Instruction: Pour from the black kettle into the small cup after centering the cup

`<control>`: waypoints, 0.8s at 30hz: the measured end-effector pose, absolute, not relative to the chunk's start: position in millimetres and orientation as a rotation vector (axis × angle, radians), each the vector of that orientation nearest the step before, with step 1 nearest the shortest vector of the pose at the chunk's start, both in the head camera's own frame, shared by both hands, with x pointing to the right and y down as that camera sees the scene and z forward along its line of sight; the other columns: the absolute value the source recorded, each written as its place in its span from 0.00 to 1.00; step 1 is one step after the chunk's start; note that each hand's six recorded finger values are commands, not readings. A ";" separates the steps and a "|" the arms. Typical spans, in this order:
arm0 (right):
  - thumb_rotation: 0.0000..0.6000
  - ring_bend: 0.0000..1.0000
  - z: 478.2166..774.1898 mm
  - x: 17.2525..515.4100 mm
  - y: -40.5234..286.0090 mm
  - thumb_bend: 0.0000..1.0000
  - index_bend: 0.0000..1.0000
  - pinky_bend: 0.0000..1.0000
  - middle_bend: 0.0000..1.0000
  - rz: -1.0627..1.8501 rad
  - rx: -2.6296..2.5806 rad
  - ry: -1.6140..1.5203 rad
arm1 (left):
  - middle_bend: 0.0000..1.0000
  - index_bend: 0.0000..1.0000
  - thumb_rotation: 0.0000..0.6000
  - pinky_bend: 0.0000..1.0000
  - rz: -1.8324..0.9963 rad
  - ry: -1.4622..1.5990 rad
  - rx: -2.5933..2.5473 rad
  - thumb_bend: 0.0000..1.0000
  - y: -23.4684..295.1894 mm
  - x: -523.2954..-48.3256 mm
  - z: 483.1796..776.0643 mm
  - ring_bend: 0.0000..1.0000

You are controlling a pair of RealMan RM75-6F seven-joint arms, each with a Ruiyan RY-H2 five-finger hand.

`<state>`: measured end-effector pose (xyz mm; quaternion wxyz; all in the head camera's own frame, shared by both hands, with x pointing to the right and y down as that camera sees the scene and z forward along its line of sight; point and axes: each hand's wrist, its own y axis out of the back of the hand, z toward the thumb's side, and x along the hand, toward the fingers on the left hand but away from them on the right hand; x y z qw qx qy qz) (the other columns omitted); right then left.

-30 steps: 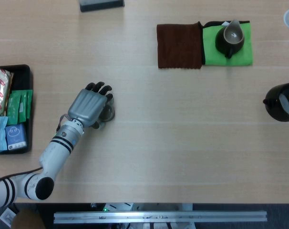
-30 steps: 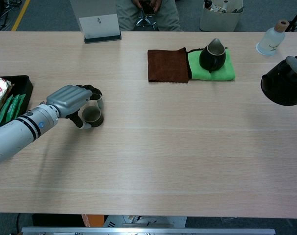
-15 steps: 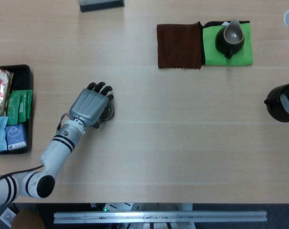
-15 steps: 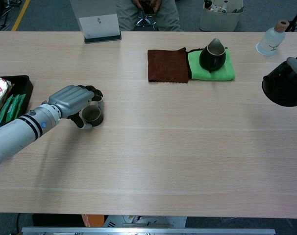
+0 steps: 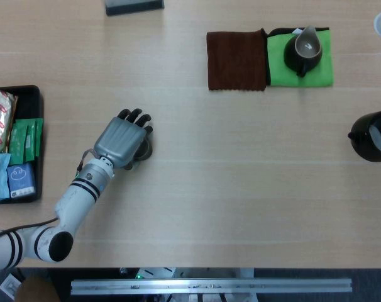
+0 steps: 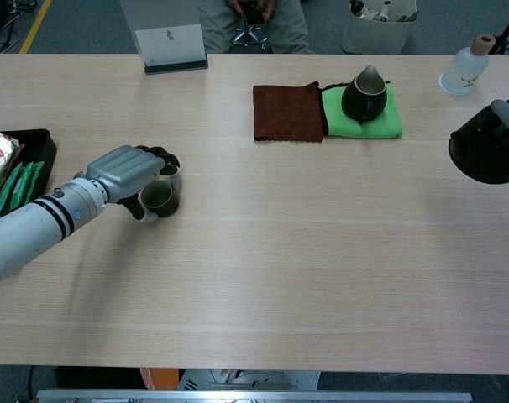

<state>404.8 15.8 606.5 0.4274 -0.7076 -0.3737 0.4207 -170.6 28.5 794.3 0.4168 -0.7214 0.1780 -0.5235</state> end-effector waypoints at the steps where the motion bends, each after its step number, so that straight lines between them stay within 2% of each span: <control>1: 0.78 1.00 606.4 405.0 15.8 0.38 1.00 0.17 0.99 1.051 -1.767 -0.934 | 0.17 0.42 1.00 0.14 -1.311 0.447 -1.812 0.22 28.5 -169.5 793.7 0.09; 24: 0.79 1.00 606.2 410.3 17.0 0.38 1.00 0.17 0.99 1.061 -1.764 -0.938 | 0.18 0.42 1.00 0.15 -1.229 0.420 -1.863 0.22 44.8 -122.7 789.4 0.09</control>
